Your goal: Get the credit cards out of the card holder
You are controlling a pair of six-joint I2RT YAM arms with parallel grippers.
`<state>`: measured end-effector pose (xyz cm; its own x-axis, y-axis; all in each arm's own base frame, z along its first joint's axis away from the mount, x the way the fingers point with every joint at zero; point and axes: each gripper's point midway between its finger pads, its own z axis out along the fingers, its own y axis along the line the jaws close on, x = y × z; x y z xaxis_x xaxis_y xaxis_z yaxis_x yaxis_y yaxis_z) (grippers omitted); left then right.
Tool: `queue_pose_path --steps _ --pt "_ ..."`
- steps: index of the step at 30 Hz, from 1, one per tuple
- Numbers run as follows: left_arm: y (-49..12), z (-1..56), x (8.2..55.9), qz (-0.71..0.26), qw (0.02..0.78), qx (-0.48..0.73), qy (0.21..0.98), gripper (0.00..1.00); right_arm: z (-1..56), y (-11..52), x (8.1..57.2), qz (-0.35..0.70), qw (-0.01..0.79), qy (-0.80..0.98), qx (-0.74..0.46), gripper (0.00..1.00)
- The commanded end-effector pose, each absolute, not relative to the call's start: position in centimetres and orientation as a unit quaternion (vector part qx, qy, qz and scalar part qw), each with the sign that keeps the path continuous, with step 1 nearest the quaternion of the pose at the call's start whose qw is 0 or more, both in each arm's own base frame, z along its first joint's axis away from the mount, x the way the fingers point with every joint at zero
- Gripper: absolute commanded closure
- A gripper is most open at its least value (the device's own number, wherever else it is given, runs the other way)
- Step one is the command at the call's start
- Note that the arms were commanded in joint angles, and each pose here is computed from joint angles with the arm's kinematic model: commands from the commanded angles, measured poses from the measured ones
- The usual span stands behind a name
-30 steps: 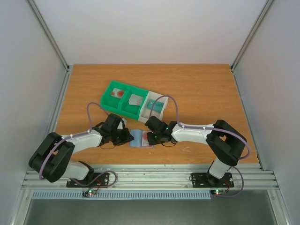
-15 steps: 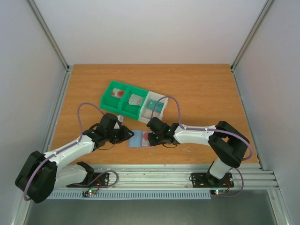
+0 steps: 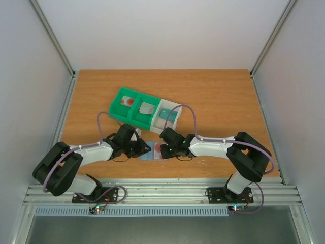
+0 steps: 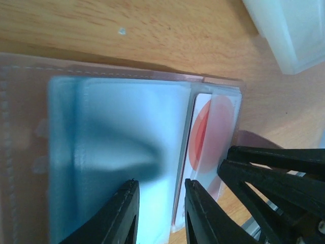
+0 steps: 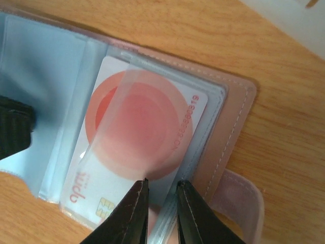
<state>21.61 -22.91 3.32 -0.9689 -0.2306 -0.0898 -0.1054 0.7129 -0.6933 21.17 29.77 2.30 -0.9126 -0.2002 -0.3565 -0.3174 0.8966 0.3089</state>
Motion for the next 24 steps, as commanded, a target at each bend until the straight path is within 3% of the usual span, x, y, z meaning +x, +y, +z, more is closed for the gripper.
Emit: queue_pose_path --steps 1,7,13,24 --pt "-25.2 4.5 23.0 -0.400 0.106 -0.070 0.908 0.73 3.1 29.9 20.2 0.206 0.137 0.961 -0.125 0.83" --pt "-24.6 3.7 23.1 -0.378 0.108 -0.087 0.915 0.74 5.1 29.9 21.1 0.219 0.143 0.960 -0.104 0.73" --pt "-24.4 3.4 23.0 -0.369 0.107 -0.087 0.919 0.76 5.1 30.2 21.5 0.215 0.139 0.962 -0.097 0.79" --pt "-21.7 1.8 21.6 -0.313 0.104 -0.122 0.936 0.77 2.5 29.1 22.4 0.184 0.124 0.973 -0.071 0.82"
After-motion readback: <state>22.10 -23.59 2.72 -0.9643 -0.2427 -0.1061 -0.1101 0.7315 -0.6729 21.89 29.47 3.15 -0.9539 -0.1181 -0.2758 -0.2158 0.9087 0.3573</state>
